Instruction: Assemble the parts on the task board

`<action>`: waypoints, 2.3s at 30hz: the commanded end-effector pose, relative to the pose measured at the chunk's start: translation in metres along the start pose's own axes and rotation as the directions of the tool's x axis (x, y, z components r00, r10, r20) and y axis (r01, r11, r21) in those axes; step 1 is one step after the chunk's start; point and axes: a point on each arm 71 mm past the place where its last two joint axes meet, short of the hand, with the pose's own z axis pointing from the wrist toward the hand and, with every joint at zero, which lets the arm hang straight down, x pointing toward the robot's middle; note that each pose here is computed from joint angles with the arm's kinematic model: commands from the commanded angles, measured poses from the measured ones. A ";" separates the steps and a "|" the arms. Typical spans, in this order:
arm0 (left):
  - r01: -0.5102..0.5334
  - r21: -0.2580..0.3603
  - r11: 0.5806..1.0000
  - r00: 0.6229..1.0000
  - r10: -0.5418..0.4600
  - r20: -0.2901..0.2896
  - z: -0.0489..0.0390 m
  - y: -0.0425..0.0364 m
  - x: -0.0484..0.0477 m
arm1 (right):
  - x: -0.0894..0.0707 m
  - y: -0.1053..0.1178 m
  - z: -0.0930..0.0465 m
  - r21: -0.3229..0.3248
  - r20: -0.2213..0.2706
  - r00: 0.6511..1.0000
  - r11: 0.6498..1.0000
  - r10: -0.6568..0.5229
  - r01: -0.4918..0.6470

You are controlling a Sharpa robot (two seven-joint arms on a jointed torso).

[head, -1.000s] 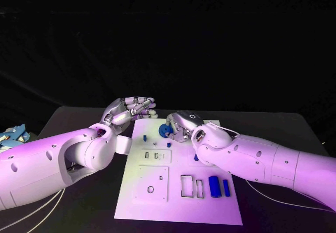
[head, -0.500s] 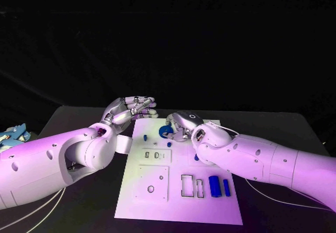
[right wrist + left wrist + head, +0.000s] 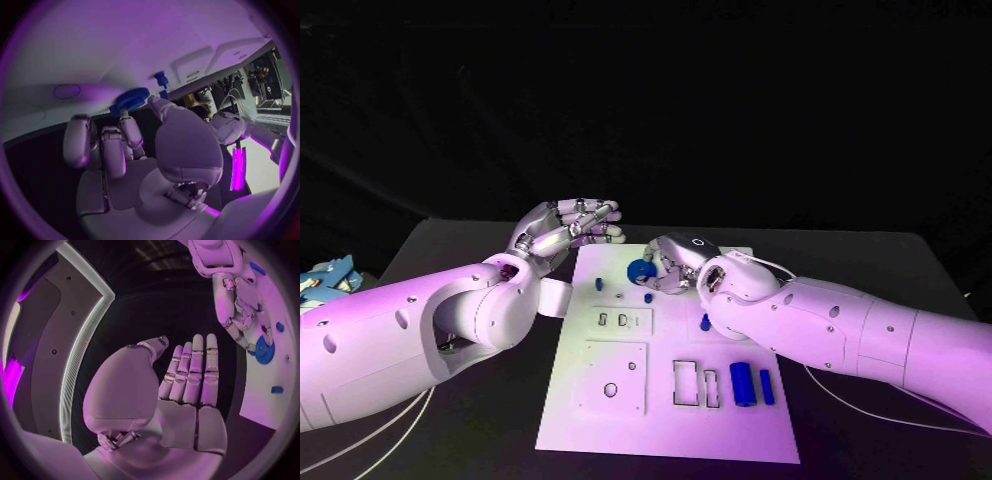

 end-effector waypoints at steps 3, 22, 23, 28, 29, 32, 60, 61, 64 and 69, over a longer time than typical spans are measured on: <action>0.007 0.009 1.000 1.000 -0.007 -0.011 0.0004 -0.0013 -0.0002 | -0.009 -0.006 -0.011 -0.043 0.078 0.993 0.995 0.088 -0.085; 0.015 0.024 1.000 1.000 -0.015 -0.020 0.0017 -0.0011 -0.0138 | -0.081 -0.102 -0.098 0.011 0.079 0.921 0.923 0.382 -0.384; 0.016 0.025 1.000 1.000 -0.016 -0.021 0.0019 -0.0010 -0.0143 | -0.082 -0.107 -0.102 0.015 0.074 0.921 0.923 0.382 -0.384; 0.020 0.026 0.999 0.999 -0.019 -0.027 0.0037 0.0005 -0.0144 | -0.083 -0.131 -0.115 0.056 0.058 0.939 0.938 0.338 -0.342; 0.020 0.026 0.999 0.999 -0.019 -0.028 0.0039 0.0007 -0.0144 | -0.082 -0.134 -0.116 0.065 0.054 0.943 0.942 0.328 -0.331; 0.020 0.026 0.999 0.999 -0.020 -0.029 0.0043 0.0011 -0.0144 | -0.078 -0.144 -0.119 0.092 0.037 0.955 0.951 0.295 -0.297; 0.021 0.025 0.999 0.999 -0.020 -0.035 0.0049 0.0018 -0.0132 | -0.029 -0.152 -0.097 0.174 -0.064 0.965 0.955 0.255 -0.241; 0.021 0.025 0.999 0.999 -0.020 -0.035 0.0051 0.0019 -0.0130 | -0.029 -0.152 -0.097 0.174 -0.065 0.965 0.955 0.255 -0.240; 0.021 0.024 0.999 0.999 -0.020 -0.036 0.0055 0.0023 -0.0126 | -0.026 -0.151 -0.094 0.174 -0.067 0.965 0.955 0.255 -0.240; 0.021 0.022 1.000 0.999 -0.020 -0.035 0.0058 0.0027 -0.0127 | -0.024 -0.149 -0.091 0.174 -0.063 0.964 0.954 0.258 -0.244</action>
